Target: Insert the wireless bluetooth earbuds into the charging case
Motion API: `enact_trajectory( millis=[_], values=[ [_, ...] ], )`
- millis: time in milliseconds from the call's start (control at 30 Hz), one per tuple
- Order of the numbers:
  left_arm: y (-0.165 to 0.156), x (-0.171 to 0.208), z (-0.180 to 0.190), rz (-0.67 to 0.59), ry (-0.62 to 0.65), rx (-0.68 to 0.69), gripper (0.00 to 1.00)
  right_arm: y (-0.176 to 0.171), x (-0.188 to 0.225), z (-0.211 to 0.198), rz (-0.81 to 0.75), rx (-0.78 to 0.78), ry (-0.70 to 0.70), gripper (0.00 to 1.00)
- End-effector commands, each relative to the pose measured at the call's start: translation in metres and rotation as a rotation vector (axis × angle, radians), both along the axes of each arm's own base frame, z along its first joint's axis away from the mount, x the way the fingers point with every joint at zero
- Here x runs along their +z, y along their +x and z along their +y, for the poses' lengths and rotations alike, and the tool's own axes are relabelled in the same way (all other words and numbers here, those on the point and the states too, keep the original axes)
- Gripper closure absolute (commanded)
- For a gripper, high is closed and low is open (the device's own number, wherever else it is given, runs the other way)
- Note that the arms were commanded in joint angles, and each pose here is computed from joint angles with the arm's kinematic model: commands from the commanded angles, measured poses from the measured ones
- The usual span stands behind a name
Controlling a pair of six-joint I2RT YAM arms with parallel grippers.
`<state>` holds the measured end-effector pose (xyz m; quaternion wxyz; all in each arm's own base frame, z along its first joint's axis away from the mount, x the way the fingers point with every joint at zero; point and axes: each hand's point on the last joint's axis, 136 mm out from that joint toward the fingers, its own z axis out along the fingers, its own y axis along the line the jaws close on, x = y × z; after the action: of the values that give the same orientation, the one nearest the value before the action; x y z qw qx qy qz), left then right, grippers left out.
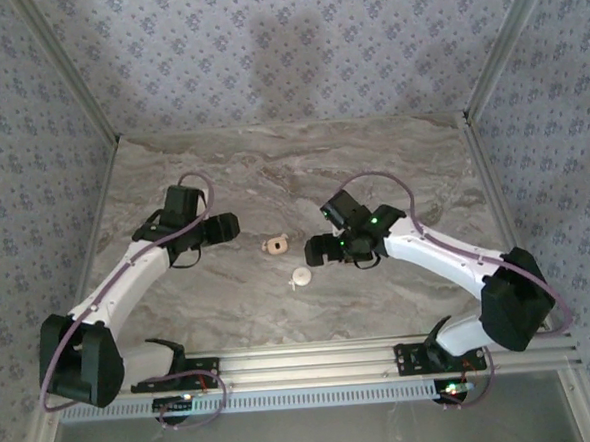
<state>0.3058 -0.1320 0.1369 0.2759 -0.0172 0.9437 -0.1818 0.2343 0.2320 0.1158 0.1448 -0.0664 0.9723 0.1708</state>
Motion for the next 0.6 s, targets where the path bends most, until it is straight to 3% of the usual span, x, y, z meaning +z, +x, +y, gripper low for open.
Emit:
enact_trajectory(
  millis=[0,133,233,567],
  values=[
    [-0.017,0.010,-0.018,0.048,0.041,-0.125,0.30,0.004,0.012,-0.023,-0.014,-0.137,0.083,0.05],
    [-0.032,0.016,-0.040,0.084,0.140,-0.263,0.31,0.017,0.030,-0.043,-0.095,-0.216,0.281,0.07],
    [-0.040,0.019,-0.065,0.099,0.182,-0.381,0.37,0.020,0.042,-0.063,-0.149,-0.274,0.394,0.08],
    [-0.068,-0.010,-0.137,0.258,0.393,-0.728,0.39,-0.002,0.043,-0.104,-0.190,-0.355,0.450,0.08]
  ],
)
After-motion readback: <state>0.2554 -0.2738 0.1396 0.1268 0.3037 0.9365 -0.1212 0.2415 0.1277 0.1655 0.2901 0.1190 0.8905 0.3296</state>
